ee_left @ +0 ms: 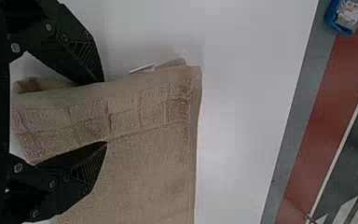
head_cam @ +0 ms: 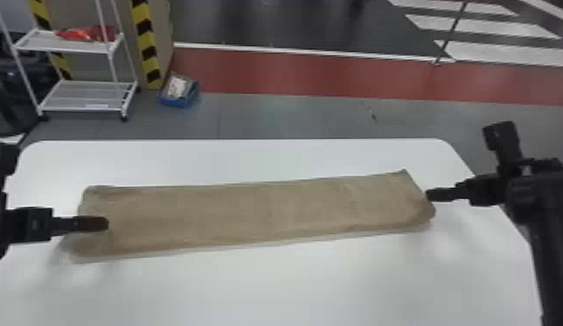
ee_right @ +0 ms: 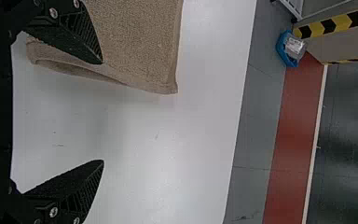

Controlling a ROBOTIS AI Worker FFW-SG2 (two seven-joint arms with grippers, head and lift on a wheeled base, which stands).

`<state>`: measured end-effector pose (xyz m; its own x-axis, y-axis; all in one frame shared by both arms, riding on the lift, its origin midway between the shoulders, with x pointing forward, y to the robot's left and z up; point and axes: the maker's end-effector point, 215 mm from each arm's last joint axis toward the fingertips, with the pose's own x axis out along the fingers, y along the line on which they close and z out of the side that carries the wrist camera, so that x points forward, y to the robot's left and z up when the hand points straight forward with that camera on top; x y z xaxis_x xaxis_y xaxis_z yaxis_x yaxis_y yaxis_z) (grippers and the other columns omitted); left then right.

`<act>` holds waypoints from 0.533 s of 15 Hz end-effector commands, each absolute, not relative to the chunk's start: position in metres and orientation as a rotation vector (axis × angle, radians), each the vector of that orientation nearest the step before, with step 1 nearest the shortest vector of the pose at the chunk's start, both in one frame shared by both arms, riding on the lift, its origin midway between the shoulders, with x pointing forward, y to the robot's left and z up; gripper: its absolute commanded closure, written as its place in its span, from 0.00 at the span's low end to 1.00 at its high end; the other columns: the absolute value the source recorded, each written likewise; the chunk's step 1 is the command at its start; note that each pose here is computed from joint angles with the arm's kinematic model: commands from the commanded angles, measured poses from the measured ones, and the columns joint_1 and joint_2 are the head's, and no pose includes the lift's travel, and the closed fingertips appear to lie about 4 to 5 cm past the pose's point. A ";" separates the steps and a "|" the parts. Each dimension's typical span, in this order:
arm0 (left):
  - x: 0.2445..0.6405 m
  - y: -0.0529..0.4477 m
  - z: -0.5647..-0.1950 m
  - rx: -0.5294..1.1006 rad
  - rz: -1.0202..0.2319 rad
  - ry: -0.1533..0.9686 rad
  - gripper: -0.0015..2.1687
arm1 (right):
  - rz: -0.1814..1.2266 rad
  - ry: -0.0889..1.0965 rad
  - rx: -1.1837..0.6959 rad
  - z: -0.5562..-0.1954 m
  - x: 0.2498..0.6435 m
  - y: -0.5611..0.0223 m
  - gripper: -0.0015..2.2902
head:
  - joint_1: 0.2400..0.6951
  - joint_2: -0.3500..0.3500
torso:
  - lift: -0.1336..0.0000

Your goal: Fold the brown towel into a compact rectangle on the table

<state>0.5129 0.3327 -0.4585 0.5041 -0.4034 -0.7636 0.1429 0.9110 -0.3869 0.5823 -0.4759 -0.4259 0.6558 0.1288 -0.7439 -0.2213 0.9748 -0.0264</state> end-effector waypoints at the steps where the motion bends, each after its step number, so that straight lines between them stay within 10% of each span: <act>1: 0.514 0.326 -0.453 -0.307 -0.374 0.986 0.52 | 0.198 0.833 -0.122 -0.427 0.582 -0.477 0.06 | 1.00 0.30 | 0.07; 4: 0.514 0.324 -0.451 -0.305 -0.393 0.979 0.84 | 0.195 0.834 -0.123 -0.429 0.582 -0.477 0.06 | 1.00 0.28 | 0.07; 8: 0.509 0.323 -0.450 -0.290 -0.442 0.951 0.99 | 0.187 0.835 -0.117 -0.430 0.579 -0.482 0.06 | 1.00 0.27 | 0.07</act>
